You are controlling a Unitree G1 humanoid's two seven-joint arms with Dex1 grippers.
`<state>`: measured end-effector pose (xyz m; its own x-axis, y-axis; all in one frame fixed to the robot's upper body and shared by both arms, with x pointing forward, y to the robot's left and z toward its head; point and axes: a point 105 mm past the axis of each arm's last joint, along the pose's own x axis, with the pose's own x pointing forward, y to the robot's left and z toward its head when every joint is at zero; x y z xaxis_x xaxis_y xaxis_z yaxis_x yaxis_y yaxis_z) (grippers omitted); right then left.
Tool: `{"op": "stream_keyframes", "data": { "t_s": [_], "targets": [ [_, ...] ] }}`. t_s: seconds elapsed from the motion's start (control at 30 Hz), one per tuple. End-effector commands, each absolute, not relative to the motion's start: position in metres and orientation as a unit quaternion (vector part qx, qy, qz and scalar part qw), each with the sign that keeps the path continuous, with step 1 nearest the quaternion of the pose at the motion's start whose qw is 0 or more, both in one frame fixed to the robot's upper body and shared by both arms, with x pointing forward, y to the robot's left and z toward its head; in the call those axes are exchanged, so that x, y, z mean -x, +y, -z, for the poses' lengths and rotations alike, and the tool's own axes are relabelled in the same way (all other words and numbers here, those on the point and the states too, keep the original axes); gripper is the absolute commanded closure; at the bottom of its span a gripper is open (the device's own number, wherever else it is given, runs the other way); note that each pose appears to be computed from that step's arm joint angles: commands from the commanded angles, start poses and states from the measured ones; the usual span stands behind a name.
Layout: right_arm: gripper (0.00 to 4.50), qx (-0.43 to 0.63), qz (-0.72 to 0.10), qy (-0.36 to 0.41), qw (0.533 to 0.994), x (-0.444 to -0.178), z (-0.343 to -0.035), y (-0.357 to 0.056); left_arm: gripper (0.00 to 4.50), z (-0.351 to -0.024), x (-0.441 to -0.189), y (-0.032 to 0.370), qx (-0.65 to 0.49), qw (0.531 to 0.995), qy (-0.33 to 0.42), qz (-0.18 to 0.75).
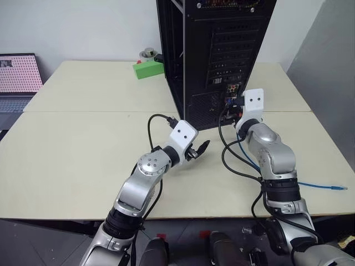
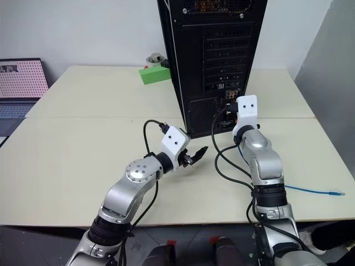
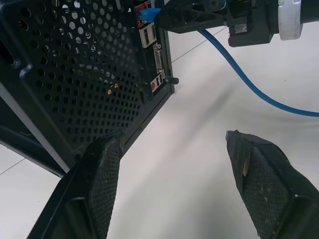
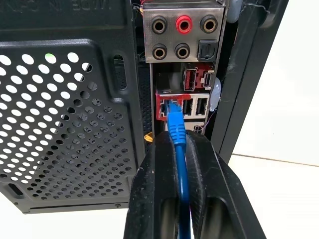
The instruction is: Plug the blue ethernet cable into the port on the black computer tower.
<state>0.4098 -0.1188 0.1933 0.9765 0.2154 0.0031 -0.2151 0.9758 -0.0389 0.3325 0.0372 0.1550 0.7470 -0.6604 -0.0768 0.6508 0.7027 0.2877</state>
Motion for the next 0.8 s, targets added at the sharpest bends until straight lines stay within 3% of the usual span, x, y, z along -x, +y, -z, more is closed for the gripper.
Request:
{"op": "stream_keyframes", "data": {
  "t_s": [0.03,0.17,0.33,0.7,0.8],
  "targets": [
    [4.17,0.024,-0.121,-0.046,0.991,-0.407,-0.217,-0.117,1.01,-0.168,-0.33,0.035,-0.15,0.922,-0.043,0.355],
    [3.2,0.034,-0.134,-0.041,0.99,-0.401,-0.212,-0.123,1.01,-0.171,-0.334,0.04,-0.146,0.925,-0.043,0.349],
    [2.32,0.055,-0.156,-0.041,0.985,-0.389,-0.211,-0.13,1.01,-0.174,-0.338,0.048,-0.144,0.927,-0.043,0.345],
    [0.03,0.075,-0.287,-0.048,0.954,-0.335,-0.225,-0.152,1.01,-0.192,-0.342,0.096,-0.16,0.912,-0.038,0.376],
    [0.03,0.072,-0.312,-0.045,0.946,-0.325,-0.229,-0.16,1.01,-0.195,-0.338,0.104,-0.161,0.904,-0.036,0.394]
  ]
}}
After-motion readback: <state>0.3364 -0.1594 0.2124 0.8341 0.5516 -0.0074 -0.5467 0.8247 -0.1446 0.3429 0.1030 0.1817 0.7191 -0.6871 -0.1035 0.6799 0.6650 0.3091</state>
